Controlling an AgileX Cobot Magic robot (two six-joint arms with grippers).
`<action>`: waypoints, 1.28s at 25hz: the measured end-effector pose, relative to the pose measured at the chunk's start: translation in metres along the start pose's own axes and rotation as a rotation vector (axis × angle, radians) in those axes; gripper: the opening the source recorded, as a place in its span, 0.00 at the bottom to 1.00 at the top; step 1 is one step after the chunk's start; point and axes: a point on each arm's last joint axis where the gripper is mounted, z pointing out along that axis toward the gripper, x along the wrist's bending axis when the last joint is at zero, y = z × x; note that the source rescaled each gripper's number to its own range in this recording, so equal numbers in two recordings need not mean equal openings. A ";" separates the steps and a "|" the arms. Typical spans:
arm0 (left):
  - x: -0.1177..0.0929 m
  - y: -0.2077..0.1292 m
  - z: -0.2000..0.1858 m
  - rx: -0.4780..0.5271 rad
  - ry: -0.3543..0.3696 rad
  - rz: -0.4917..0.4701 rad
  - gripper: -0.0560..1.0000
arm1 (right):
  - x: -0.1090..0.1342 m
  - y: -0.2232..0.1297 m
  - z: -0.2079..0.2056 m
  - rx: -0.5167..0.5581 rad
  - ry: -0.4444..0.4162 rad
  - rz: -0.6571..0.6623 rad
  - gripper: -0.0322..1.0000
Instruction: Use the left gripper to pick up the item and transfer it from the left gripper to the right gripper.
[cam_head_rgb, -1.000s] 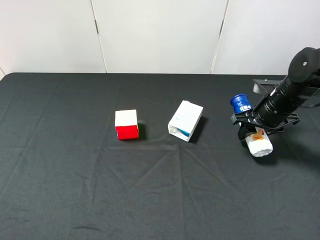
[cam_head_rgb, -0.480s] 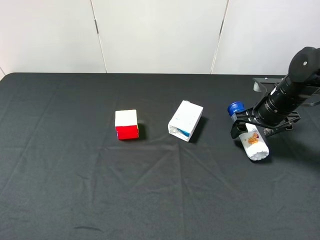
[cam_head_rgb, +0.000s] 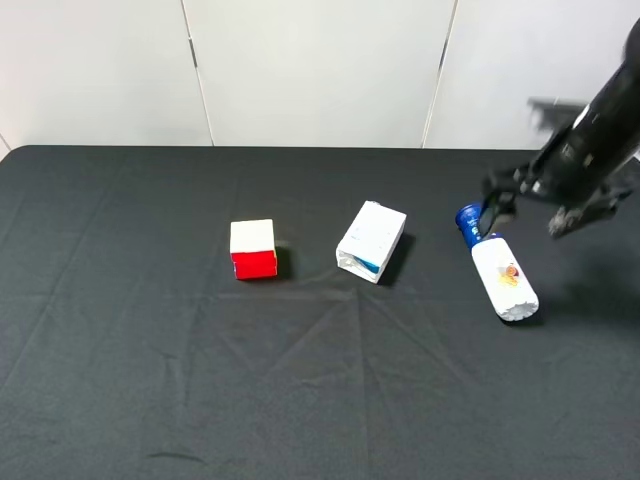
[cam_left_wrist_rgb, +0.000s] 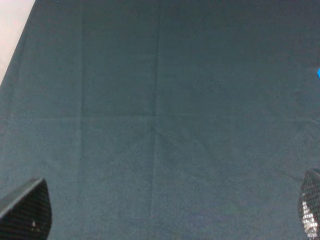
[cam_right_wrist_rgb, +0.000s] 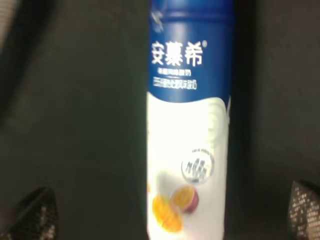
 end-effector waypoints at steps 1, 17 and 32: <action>0.000 0.000 0.000 0.000 0.000 0.000 0.99 | 0.002 0.000 -0.012 -0.013 0.003 -0.001 1.00; 0.000 0.000 0.000 0.000 0.000 0.000 0.99 | 0.021 -0.113 -0.157 -0.251 0.004 0.015 1.00; 0.000 0.000 0.000 0.000 0.000 0.000 0.99 | 0.011 -0.272 -0.139 -0.741 -0.110 -0.029 1.00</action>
